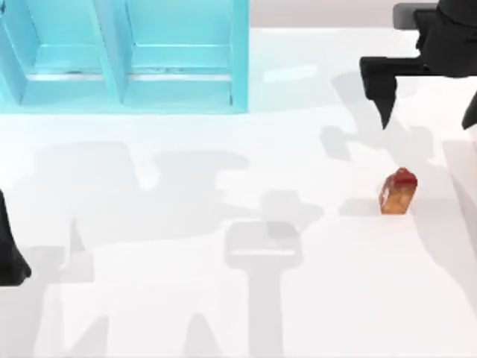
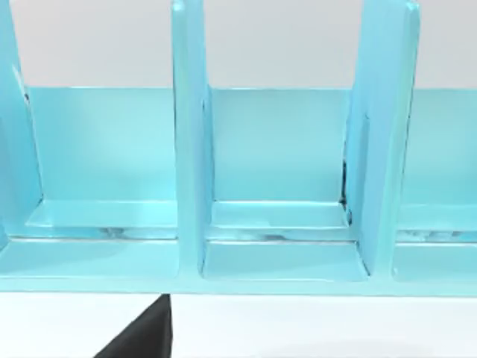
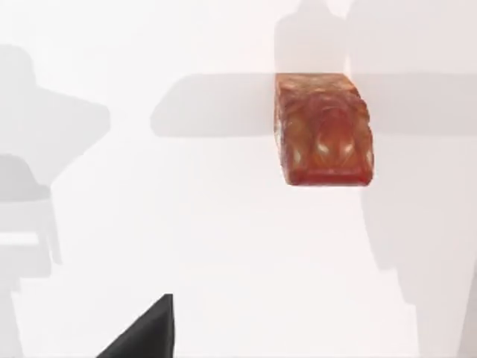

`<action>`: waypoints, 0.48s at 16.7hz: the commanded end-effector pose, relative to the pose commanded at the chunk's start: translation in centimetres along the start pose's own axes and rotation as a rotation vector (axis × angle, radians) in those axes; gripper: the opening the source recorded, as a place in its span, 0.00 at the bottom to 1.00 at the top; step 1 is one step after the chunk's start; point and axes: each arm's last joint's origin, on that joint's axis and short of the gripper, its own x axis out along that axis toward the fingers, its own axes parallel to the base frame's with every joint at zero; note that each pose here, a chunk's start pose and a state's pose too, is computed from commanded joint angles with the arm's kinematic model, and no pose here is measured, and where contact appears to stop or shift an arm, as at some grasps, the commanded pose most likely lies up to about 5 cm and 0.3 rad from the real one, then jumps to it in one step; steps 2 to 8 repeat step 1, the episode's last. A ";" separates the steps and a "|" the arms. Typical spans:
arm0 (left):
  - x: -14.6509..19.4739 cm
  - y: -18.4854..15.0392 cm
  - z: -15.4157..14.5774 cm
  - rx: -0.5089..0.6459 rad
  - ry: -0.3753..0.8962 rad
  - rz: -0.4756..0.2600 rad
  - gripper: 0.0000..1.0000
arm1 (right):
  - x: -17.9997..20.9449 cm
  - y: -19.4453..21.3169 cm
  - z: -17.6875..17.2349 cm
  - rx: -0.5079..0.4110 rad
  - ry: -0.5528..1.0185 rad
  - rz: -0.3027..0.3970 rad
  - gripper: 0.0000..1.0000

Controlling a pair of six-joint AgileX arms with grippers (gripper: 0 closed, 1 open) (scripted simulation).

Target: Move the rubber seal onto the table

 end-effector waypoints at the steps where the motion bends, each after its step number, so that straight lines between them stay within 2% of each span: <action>1: 0.0 0.0 0.0 0.000 0.000 0.000 1.00 | -0.1 0.0 0.0 0.000 -0.001 0.000 1.00; 8: 0.0 0.0 0.0 0.000 0.000 0.000 1.00 | -0.1 0.0 0.0 0.000 -0.001 0.000 1.00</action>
